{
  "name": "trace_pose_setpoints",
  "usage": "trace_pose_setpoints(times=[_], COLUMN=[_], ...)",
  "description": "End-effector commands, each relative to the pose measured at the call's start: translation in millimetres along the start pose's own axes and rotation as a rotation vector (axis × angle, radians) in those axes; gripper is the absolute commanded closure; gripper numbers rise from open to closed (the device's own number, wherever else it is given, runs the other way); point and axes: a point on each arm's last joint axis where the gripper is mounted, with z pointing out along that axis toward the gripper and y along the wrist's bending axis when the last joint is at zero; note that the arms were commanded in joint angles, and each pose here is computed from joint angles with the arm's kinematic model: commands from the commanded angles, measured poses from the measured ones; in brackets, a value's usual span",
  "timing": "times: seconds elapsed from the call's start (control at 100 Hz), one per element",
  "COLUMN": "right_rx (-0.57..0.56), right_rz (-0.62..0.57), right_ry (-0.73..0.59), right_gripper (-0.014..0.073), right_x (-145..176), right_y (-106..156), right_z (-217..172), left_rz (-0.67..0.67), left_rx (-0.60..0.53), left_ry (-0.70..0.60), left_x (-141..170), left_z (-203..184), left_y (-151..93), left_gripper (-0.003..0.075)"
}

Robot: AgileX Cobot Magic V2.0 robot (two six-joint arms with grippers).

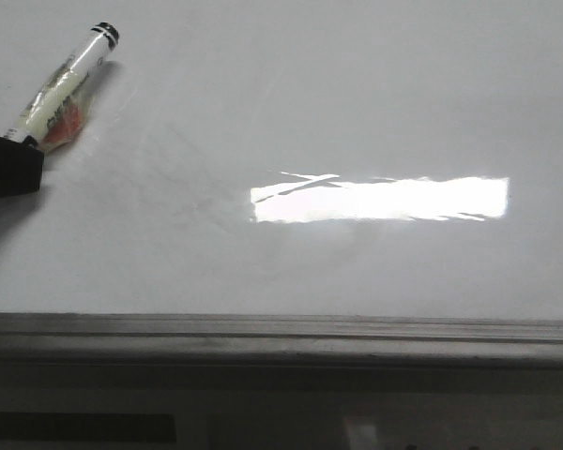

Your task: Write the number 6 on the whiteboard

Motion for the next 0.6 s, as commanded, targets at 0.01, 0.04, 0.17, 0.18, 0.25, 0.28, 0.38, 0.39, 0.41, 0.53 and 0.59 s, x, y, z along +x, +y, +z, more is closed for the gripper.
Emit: trace_pose_setpoints(times=[0.01,0.04,0.17,0.18,0.25,0.28,0.38,0.39,0.41,0.53,0.59], right_rx=[-0.058,-0.094,-0.254,-0.263,-0.359,-0.393,-0.500,-0.515,-0.536,-0.650,-0.707], right_rz=[-0.024,-0.045,-0.109,-0.112,-0.154,-0.170,-0.215,-0.221,-0.230,-0.272,-0.289], right_ry=[-0.050,-0.027,0.071,0.077,0.124,0.142,0.175,0.178,0.184,0.197,0.195], right_gripper=[0.0659,0.0659,0.0659,0.0659,0.0659,0.0659,0.0659,0.0659,0.0658,0.0627,0.0557], right_x=[-12.2,-11.5,-10.7,-10.7,-12.3,-14.1,-23.7,-24.4,-27.0,-46.1,-56.1], right_y=[5.1,8.0,23.1,24.0,34.9,39.6,56.8,58.8,63.0,89.1,105.7], right_z=[0.8,2.1,7.0,7.3,9.6,11.2,14.6,14.4,15.2,18.4,20.9], left_rz=[-0.021,-0.021,-0.011,-0.006,0.027,0.046,0.103,0.115,0.139,0.258,0.307], left_rx=[-0.008,-0.008,-0.003,-0.001,0.012,0.024,0.075,0.080,0.099,0.189,0.241], left_ry=[-0.069,-0.069,-0.062,-0.062,-0.059,-0.062,-0.090,-0.092,-0.098,-0.117,-0.142], left_x=[-13.5,-13.5,-12.9,-12.9,-13.1,-14.1,-19.9,-20.0,-20.8,-20.3,-20.9], left_z=[0.9,0.9,0.9,0.9,0.2,-0.8,-4.4,-4.7,-5.7,-10.7,-14.3], left_y=[0.0,0.0,-0.6,-0.8,-2.5,-4.2,-12.8,-13.6,-16.7,-30.9,-39.3], left_gripper=[0.0741,0.0741,0.0741,0.0741,0.0741,0.0741,0.0741,0.0741,0.0740,0.0741,0.0741])
